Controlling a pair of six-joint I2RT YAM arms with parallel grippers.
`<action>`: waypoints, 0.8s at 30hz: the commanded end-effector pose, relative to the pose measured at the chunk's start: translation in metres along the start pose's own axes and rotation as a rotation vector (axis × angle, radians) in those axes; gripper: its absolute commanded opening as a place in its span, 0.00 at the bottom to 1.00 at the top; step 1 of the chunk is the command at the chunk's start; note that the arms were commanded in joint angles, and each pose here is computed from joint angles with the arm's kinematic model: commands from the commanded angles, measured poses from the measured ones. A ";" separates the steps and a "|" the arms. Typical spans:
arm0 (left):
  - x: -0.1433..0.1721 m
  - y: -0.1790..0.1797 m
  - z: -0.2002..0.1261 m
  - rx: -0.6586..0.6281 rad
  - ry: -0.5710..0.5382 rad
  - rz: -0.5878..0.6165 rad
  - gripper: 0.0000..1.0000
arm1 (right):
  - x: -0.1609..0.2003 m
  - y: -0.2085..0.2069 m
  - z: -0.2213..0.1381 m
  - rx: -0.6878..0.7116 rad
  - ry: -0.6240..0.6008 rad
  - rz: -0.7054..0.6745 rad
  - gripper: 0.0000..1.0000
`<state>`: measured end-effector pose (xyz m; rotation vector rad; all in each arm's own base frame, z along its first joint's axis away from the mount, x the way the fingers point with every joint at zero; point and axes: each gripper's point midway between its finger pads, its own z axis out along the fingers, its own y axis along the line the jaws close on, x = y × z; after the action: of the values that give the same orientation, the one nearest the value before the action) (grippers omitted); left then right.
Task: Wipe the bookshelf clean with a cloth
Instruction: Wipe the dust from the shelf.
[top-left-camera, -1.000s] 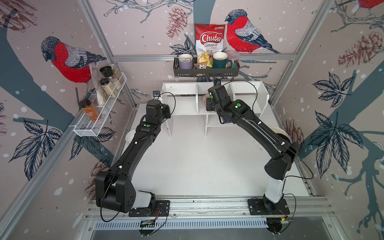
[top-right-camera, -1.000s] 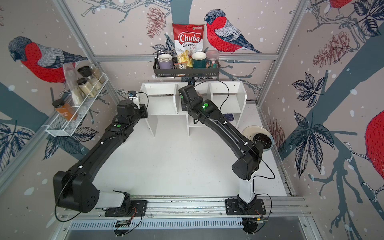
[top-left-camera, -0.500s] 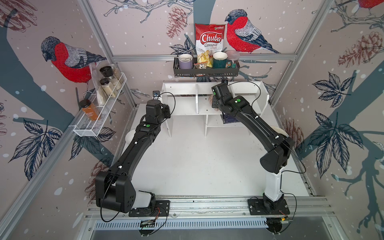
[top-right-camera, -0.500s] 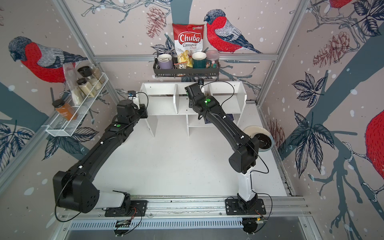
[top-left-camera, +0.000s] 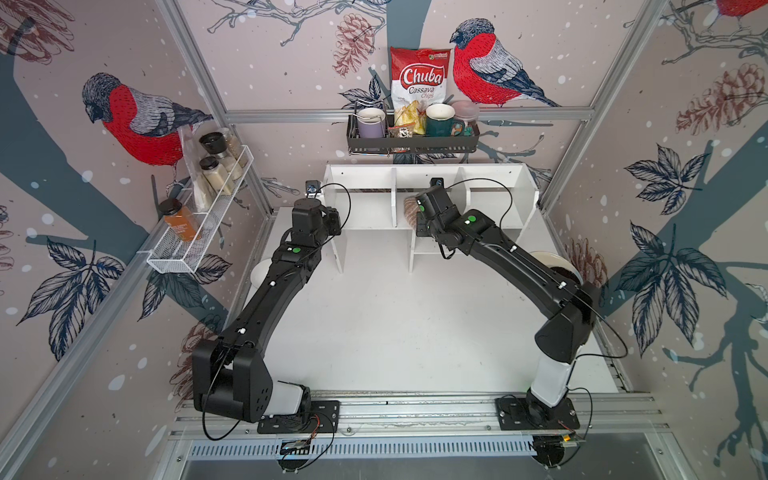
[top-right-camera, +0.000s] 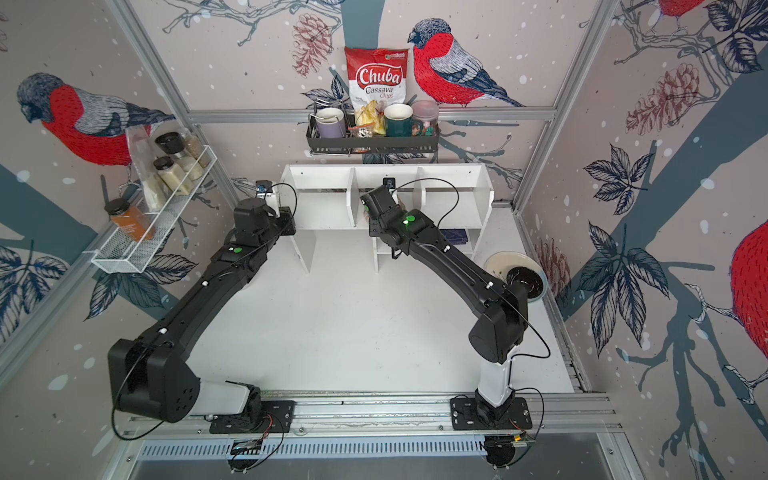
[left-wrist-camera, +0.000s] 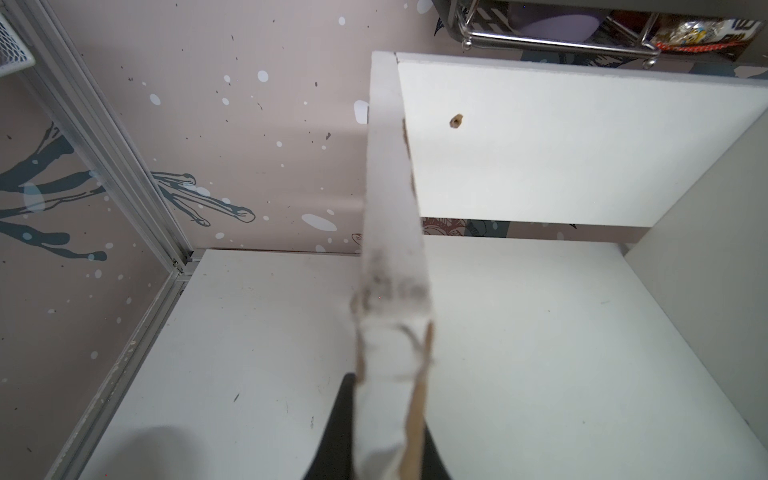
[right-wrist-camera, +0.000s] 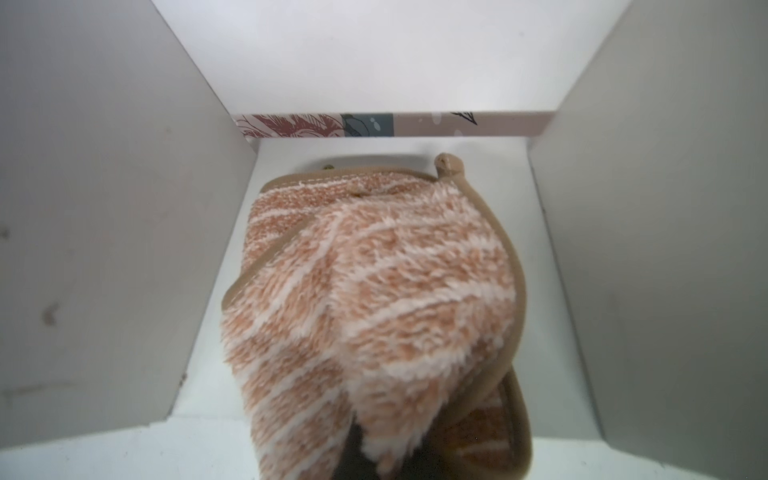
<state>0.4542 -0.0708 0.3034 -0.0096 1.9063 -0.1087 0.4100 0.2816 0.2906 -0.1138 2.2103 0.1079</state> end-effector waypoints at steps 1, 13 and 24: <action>0.026 -0.012 -0.002 0.068 0.106 -0.070 0.00 | -0.020 -0.022 -0.001 0.040 -0.057 0.059 0.00; 0.027 -0.015 -0.002 0.079 0.114 -0.061 0.00 | -0.105 -0.016 0.019 0.049 -0.199 0.073 0.00; 0.030 -0.014 0.001 0.073 0.123 -0.062 0.00 | -0.077 0.031 0.010 -0.117 -0.172 0.076 0.00</action>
<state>0.4543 -0.0710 0.3027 -0.0069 1.9085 -0.1071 0.4666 0.3150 0.3341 -0.1120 2.0711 0.2132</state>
